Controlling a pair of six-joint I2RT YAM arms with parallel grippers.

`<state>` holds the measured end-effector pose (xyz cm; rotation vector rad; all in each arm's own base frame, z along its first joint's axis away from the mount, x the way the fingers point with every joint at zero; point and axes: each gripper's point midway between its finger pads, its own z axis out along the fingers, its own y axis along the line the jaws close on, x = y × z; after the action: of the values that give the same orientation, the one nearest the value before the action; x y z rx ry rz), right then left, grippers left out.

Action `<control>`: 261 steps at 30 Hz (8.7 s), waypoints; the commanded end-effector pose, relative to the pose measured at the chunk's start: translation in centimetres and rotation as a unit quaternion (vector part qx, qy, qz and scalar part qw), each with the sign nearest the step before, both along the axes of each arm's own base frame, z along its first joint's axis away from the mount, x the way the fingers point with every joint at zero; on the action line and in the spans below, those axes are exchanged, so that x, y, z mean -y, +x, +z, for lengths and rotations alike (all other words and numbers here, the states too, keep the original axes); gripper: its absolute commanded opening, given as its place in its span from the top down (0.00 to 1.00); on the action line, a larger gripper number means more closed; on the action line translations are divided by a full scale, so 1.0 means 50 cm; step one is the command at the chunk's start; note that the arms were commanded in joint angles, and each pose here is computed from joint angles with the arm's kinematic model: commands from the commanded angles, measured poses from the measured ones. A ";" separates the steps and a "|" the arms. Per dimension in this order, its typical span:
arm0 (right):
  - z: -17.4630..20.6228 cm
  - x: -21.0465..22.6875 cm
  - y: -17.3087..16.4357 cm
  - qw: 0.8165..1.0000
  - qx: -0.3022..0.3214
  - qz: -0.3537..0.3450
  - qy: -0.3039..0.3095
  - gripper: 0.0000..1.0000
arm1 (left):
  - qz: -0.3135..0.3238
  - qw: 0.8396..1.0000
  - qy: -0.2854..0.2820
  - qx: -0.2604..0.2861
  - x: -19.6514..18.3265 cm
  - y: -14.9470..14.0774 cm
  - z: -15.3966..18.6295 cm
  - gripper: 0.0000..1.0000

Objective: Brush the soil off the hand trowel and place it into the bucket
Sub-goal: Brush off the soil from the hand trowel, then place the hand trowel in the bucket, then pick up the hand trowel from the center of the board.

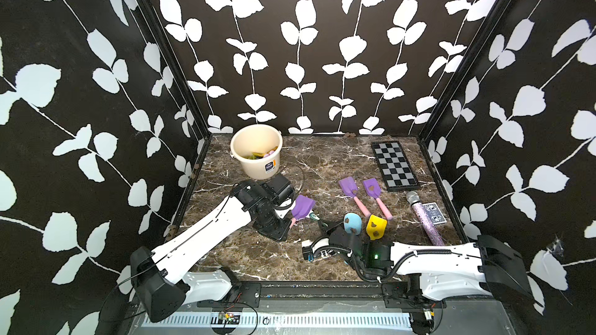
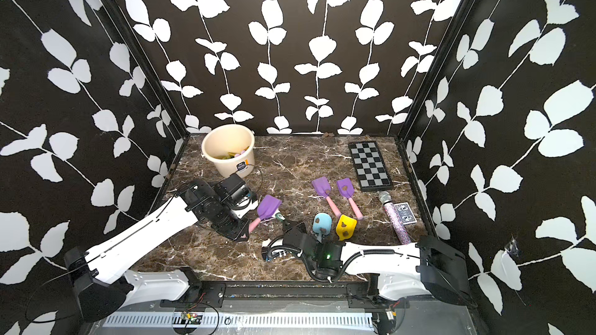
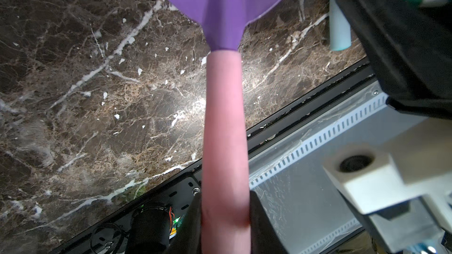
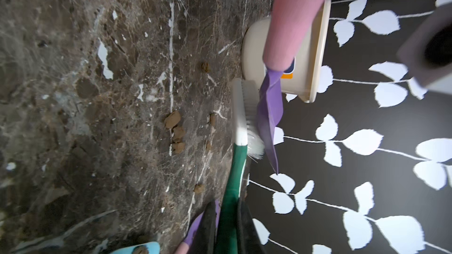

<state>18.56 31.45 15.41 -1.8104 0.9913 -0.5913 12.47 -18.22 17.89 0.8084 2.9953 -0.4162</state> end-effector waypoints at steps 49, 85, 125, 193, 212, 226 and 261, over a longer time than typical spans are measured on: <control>0.079 0.066 0.156 0.938 -0.017 -0.199 0.284 1.00 | 0.116 0.990 -0.065 0.048 -0.026 0.094 0.032 1.00; 0.108 0.116 0.157 0.679 -0.307 -0.331 0.579 1.00 | 0.641 0.649 -0.405 -0.064 0.003 0.646 0.192 1.00; 0.132 0.182 0.174 0.605 -0.325 -0.355 0.634 1.00 | 0.445 0.780 -0.380 0.221 0.036 0.557 0.353 0.46; 0.187 0.545 0.080 0.464 -0.189 -0.461 0.733 1.00 | 0.203 0.964 -0.027 0.169 0.628 0.296 -0.251 0.59; 0.195 0.549 0.078 0.466 -0.184 -0.461 0.733 1.00 | 0.194 0.967 -0.017 0.165 0.633 0.299 -0.285 0.57; 0.196 0.542 0.086 0.468 -0.186 -0.460 0.731 1.00 | 0.188 0.969 -0.040 0.158 0.645 0.303 -0.247 0.73; 0.296 0.264 0.154 0.516 -0.432 -0.283 0.683 1.00 | 0.115 0.983 -0.099 0.100 0.294 0.169 0.002 1.00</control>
<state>26.71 14.57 25.89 0.0251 2.0147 0.5766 22.15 -34.47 17.56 0.4351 2.7657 -0.5729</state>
